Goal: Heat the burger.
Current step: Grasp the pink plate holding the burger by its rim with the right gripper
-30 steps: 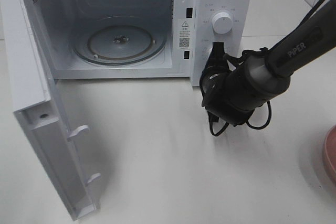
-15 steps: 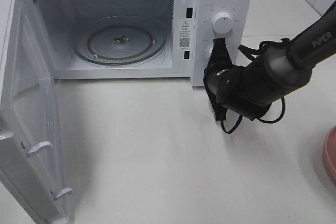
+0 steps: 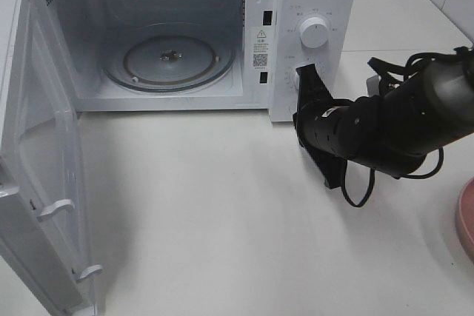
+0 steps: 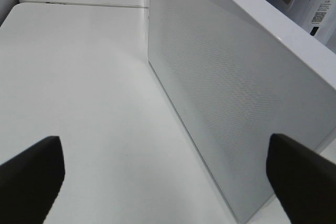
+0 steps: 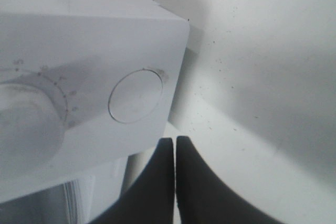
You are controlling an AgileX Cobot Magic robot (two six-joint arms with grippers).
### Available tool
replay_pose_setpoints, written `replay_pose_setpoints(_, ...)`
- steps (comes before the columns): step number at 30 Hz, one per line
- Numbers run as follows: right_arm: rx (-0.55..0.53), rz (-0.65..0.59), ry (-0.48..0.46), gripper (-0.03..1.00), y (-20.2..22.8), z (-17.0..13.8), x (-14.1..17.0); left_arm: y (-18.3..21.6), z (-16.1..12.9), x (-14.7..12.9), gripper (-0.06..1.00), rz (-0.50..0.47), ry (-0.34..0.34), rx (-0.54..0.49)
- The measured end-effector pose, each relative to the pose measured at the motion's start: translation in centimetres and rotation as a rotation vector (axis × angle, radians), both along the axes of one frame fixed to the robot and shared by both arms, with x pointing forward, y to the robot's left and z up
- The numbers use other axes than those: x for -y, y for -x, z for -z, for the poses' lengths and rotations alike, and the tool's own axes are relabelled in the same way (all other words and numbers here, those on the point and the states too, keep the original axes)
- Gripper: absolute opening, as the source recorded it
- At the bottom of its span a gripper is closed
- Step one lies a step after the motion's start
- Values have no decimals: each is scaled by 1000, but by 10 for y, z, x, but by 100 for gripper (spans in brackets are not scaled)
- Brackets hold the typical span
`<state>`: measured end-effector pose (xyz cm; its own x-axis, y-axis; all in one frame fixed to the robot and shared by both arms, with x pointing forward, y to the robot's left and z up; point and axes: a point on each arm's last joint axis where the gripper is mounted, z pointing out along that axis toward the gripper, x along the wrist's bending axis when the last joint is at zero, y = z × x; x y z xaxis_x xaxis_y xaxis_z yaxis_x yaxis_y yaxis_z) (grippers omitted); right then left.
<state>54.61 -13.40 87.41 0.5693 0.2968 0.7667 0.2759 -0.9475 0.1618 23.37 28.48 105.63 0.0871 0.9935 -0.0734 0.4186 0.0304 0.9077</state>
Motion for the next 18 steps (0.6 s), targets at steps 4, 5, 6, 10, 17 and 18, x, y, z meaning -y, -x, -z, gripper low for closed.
replay_pose_setpoints(4,-11,-127,92,0,10,-10,1,0,0,0,99,0,0,0)
replay_pose_setpoints(5,-11,-127,92,0,10,-10,1,0,0,0,99,0,0,0)
replay_pose_setpoints(6,-14,-166,117,0,13,-14,1,0,0,0,99,0,0,0)
replay_pose_setpoints(10,-18,-343,227,0,20,-25,-1,0,0,0,99,0,0,0)
replay_pose_setpoints(17,-10,-746,460,0,36,-44,-7,0,0,0,99,0,0,0)
replay_pose_setpoints(18,-8,-795,488,0,39,-46,-7,0,0,0,99,0,0,0)
